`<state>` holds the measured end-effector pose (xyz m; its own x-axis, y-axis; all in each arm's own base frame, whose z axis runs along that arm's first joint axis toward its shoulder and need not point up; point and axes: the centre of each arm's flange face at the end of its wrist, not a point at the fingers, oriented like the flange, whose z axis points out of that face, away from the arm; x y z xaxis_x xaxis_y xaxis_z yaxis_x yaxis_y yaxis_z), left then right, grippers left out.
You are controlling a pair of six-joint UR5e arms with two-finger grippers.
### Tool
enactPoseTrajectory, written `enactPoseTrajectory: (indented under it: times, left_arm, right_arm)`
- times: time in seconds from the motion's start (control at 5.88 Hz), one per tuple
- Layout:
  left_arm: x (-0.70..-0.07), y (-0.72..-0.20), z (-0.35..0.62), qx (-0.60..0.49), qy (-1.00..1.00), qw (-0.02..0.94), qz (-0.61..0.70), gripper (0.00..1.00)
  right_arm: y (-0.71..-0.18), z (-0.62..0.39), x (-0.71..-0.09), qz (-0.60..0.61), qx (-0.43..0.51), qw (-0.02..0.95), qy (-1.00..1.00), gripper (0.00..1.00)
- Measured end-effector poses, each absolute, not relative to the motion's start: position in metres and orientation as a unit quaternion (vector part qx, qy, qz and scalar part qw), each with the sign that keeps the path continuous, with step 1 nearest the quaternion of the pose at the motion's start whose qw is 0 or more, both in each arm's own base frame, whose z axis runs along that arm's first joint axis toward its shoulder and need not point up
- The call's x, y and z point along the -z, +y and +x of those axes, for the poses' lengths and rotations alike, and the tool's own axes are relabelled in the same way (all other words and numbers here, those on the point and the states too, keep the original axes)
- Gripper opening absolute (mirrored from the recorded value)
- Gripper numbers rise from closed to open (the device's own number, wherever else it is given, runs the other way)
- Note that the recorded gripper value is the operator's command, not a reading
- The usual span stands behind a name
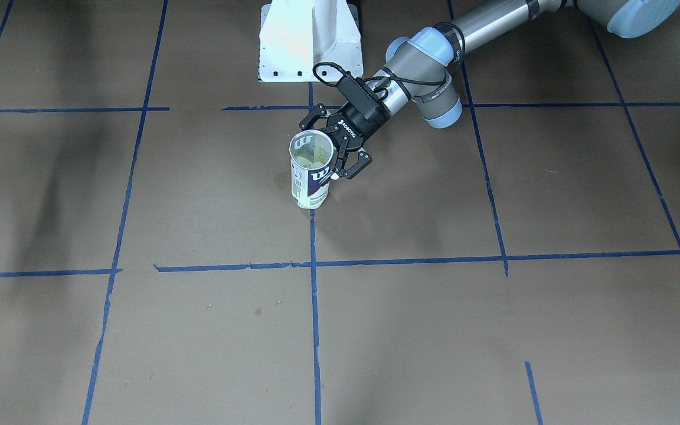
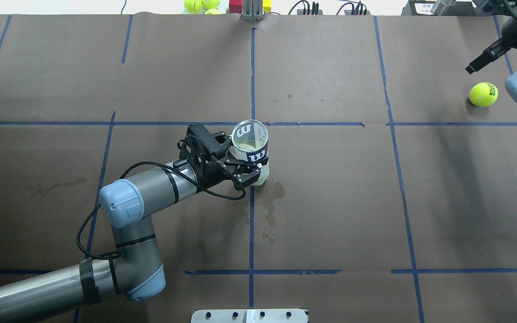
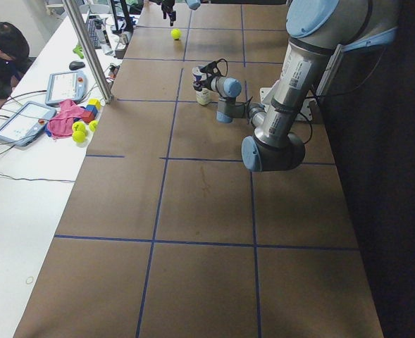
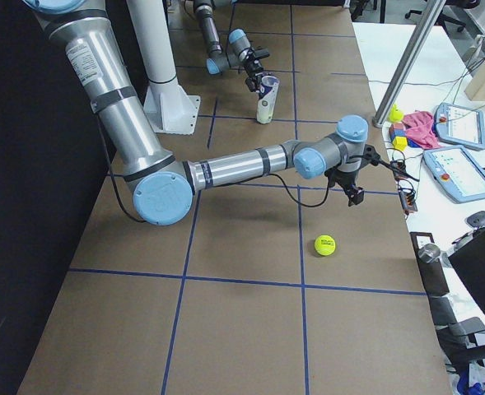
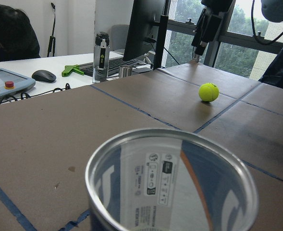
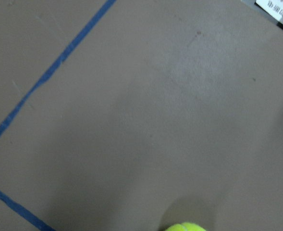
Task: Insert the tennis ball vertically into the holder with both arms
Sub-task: 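Lower the right gripper onto the Wilson ball and grasp it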
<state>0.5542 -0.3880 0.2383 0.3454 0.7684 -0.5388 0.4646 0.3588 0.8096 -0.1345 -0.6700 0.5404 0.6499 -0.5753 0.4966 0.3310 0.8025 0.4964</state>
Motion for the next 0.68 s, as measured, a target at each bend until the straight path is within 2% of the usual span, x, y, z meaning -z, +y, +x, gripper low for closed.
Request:
enactPoseTrajectory:
  times: [0.68]
  left_arm:
    - [-0.239,-0.389,0.554,-0.125,0.557,0.607,0.553,0.81]
  right_arm:
    - [-0.649,-0.139,-0.623,0.176,0.272,0.892,-0.315,1.0]
